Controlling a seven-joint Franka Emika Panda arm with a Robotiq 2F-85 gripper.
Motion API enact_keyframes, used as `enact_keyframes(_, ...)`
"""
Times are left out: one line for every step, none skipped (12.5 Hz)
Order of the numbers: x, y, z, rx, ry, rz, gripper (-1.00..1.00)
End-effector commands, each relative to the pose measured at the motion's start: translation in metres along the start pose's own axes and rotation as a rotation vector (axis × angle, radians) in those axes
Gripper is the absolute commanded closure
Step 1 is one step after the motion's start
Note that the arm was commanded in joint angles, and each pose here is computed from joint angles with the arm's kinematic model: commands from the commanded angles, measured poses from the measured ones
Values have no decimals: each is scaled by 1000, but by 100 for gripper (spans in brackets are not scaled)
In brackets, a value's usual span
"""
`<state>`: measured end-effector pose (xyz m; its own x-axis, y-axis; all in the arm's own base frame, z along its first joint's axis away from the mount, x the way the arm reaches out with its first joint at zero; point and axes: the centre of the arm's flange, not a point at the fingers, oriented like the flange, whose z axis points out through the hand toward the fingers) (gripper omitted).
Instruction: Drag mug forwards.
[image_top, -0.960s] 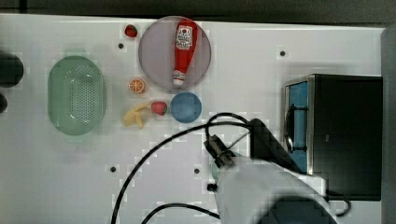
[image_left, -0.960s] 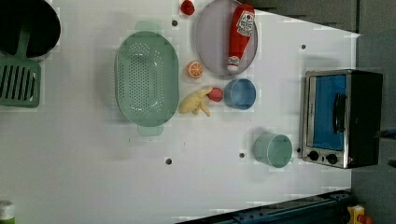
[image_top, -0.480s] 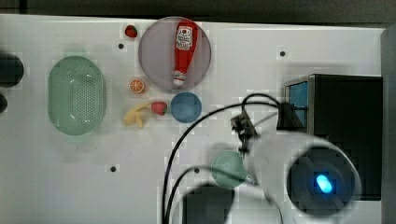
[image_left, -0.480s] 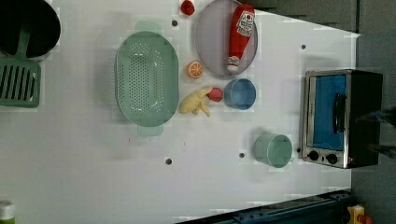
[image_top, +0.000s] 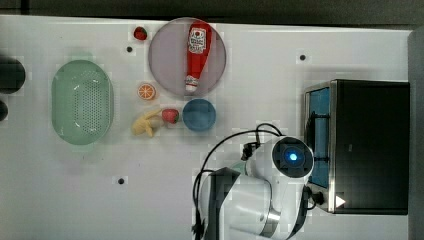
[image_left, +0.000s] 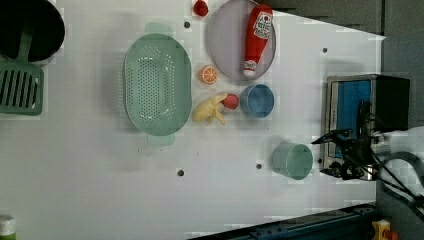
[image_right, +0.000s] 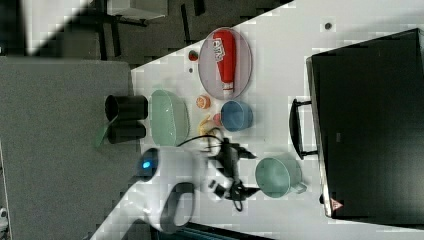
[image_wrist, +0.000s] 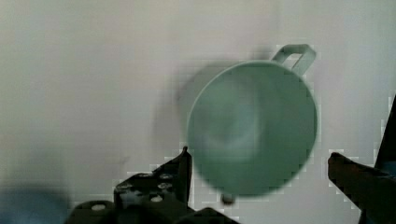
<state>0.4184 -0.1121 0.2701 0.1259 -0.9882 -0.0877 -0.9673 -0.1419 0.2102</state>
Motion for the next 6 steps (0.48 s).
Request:
enact_keyframes(8,-17,0,84,54,126,-100)
enact_keyframes(10,-23,14,85,59,131,-100)
enact_keyframes(13,-28,25,92,67,136,-100)
enact_keyframes(14,-33,35,100,75,141,-100)
enact_keyframes(15,-37,44,113,83,154,-100)
enact_keyframes(15,-41,52,127,86,183,-100)
